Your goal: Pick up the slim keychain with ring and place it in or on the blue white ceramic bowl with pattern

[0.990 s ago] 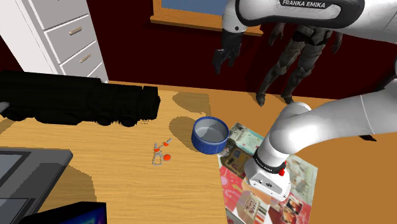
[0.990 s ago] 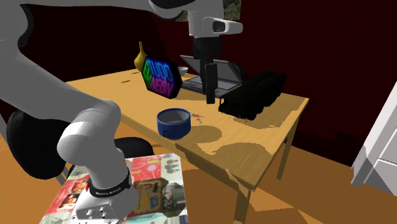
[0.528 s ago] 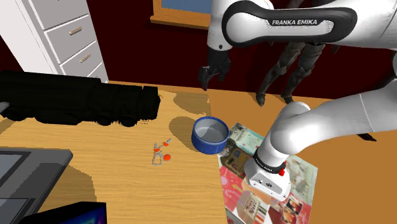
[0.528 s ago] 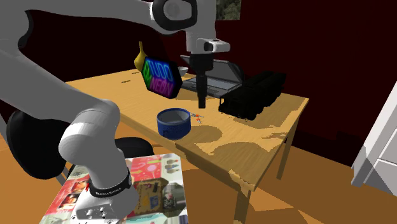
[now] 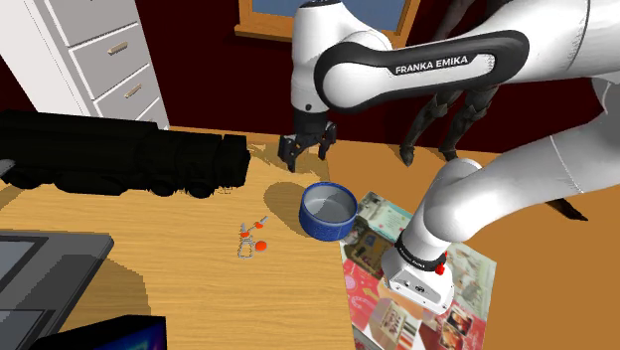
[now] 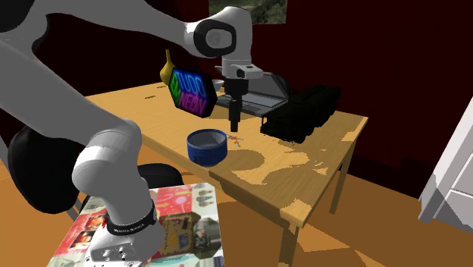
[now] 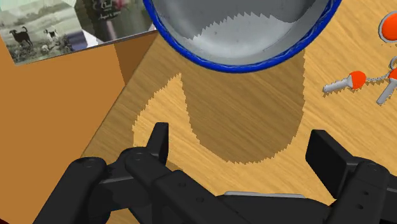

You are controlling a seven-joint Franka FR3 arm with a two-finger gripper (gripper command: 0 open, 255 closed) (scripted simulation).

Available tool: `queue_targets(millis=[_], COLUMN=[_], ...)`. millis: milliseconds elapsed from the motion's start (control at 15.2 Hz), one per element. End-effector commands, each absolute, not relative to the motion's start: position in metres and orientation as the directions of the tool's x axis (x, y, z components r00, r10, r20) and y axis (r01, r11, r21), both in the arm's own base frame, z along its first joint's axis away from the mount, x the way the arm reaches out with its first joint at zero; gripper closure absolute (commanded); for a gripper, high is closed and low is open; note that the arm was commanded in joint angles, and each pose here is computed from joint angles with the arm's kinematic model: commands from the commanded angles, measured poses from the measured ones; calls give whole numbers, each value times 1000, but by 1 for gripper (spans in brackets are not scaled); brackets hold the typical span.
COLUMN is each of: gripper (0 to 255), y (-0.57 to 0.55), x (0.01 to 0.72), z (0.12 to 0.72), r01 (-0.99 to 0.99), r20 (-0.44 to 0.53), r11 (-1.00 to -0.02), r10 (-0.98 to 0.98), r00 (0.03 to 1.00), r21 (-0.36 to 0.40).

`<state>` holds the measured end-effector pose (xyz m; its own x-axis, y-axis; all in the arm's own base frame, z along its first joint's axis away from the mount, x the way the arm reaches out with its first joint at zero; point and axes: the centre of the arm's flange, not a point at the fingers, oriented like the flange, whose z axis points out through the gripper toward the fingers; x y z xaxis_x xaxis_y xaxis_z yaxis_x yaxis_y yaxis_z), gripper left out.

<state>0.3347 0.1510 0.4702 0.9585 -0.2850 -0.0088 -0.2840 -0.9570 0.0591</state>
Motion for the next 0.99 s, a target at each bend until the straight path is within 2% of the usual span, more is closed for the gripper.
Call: queue_targets(millis=[0, 924], gripper=[0, 0], y=[171, 325], x=[336, 371], z=[460, 375], r01=[-313, -484], r20=[-16, -66], r11=[-948, -874], r10=[-314, -486], r00=[949, 872], r21=[55, 37])
